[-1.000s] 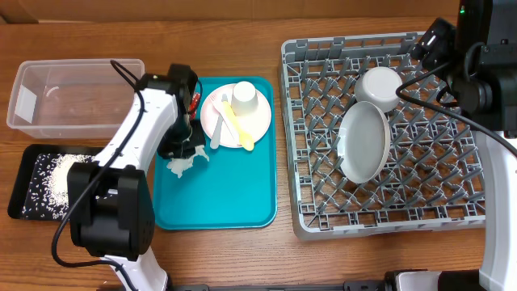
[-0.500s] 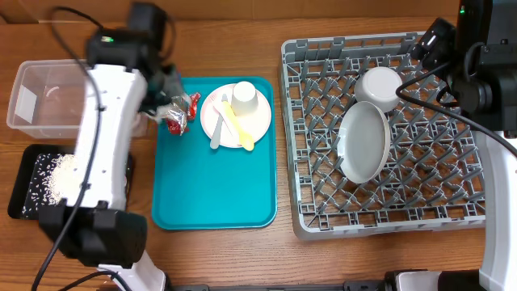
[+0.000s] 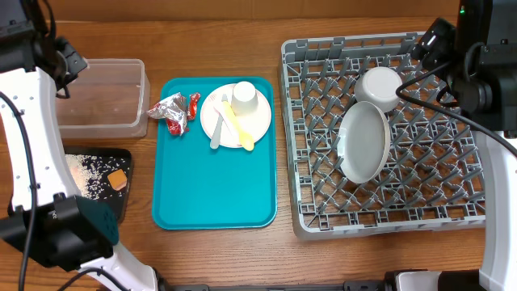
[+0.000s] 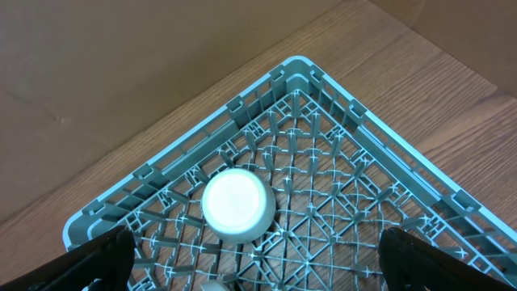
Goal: Sort waste into correct bins and load items into the dishwasher rack
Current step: 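Carry the tissue left and drop it into the clear plastic bin, then move the left gripper back to the silver foil wrapper on the tray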
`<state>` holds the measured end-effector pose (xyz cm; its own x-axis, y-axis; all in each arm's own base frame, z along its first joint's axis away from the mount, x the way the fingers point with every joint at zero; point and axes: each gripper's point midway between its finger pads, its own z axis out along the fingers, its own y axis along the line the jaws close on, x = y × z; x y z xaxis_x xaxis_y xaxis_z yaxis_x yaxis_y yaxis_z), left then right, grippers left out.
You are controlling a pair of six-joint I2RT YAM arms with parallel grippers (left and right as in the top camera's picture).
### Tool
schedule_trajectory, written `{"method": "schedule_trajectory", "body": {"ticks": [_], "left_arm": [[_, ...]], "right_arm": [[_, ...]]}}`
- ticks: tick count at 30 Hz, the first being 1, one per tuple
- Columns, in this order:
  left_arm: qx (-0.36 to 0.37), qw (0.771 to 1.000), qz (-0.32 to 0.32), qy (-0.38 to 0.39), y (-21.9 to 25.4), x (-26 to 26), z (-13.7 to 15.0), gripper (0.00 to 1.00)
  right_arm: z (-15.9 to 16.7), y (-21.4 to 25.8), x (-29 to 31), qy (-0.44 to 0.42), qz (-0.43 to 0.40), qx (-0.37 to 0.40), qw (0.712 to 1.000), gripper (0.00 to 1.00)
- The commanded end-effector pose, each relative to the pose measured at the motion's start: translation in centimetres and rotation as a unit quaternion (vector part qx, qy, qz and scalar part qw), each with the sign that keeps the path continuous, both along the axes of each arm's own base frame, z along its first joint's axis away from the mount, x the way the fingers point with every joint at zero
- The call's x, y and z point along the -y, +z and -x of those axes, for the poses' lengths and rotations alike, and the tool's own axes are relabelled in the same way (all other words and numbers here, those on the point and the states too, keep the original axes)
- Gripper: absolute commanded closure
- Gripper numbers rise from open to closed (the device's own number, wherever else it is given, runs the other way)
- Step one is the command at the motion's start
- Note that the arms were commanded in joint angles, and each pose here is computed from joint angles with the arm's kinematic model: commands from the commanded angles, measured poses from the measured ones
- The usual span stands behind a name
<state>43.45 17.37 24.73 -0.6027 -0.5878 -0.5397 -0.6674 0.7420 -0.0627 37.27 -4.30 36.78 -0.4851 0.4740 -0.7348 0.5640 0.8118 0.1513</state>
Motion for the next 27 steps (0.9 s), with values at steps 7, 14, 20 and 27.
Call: {"method": "schedule_trajectory", "body": {"ticks": [7, 14, 20, 27], "left_arm": [[-0.026, 0.999, -0.010, 0.022, -4.4, -4.1, -1.7, 0.00], [-0.010, 1.000, -0.004, 0.013, -2.1, -3.4, -1.2, 0.00], [0.076, 0.986, 0.114, -0.093, 3.2, 3.6, -2.0, 0.06], [0.015, 0.960, 0.178, -0.217, 2.1, 14.0, -0.6, 0.30]], "right_arm": [[-0.1, 0.6, 0.2, -0.006, 0.004, 0.009, 1.000, 0.00], [-0.1, 0.6, 0.2, -0.006, 0.003, 0.009, 1.000, 0.00], [-0.1, 0.6, 0.2, -0.006, 0.003, 0.009, 1.000, 0.00], [-0.1, 0.6, 0.2, -0.006, 0.003, 0.009, 1.000, 0.00]]}}
